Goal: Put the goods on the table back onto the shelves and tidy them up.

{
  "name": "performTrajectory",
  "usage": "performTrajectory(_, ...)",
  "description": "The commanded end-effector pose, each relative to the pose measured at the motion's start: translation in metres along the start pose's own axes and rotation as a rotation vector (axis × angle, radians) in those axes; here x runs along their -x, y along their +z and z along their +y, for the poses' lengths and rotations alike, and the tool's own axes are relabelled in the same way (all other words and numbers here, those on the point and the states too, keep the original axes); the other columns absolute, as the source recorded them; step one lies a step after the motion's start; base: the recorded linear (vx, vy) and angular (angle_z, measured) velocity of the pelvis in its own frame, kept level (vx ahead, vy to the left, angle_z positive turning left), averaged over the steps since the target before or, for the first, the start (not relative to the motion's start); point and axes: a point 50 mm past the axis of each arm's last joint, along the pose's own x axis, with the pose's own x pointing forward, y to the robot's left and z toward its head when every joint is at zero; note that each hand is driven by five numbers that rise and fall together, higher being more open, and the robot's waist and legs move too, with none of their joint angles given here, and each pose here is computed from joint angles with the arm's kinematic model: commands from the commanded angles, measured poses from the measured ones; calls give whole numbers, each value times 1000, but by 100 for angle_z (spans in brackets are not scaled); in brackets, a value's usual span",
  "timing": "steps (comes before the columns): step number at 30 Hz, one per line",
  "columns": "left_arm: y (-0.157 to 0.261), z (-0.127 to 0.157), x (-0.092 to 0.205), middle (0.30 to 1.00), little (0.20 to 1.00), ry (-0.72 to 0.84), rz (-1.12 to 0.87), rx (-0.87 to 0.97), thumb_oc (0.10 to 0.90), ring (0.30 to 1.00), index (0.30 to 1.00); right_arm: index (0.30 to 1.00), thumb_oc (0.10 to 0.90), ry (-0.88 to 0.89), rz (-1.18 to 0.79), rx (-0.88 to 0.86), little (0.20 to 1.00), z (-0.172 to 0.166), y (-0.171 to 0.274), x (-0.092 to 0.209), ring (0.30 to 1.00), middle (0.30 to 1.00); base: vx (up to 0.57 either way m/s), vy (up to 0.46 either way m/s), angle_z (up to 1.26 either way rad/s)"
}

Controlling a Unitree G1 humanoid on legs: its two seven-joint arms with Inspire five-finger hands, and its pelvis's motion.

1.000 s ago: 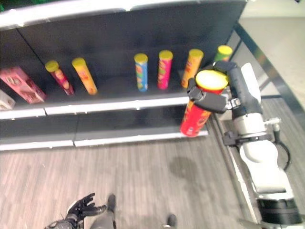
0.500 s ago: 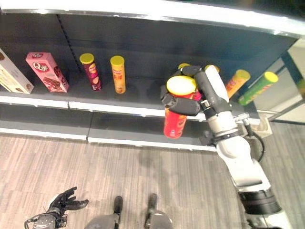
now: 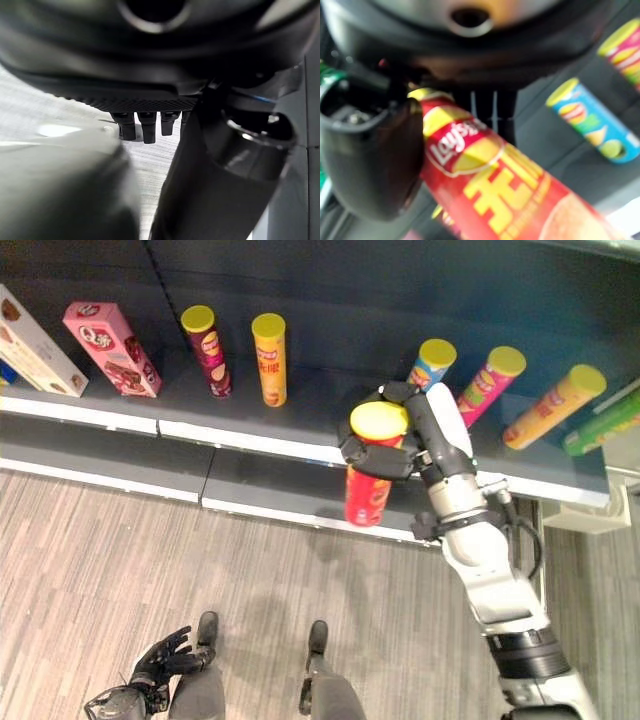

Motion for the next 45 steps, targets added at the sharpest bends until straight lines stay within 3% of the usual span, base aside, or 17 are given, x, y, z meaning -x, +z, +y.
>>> performTrajectory(1,11,41,8,900,900,92,-51,-131,800,900,900,300,400,-166,-270,54,300,-30,50,-13,300,300,30,179,-3)
performTrajectory(17,14,36,8,900,900,92,-75,-174,800,900,900,300,400,-405,-203,244,300,-46,38,-30,300,300,5,47,9)
performTrajectory(25,25,25,5,900,900,66,-122,-191,800,900,900,300,400,-658,-169,383,300,-77,36,-43,300,300,-17,-8,13)
performTrajectory(35,38,18,0,900,900,51,-167,-212,800,900,900,300,400,-803,-149,567,300,-111,39,-55,300,300,-12,-19,17)
performTrajectory(45,46,10,-2,900,900,26,-194,-222,800,900,900,300,400,-899,-146,627,300,-136,45,-56,300,300,-2,-2,6)
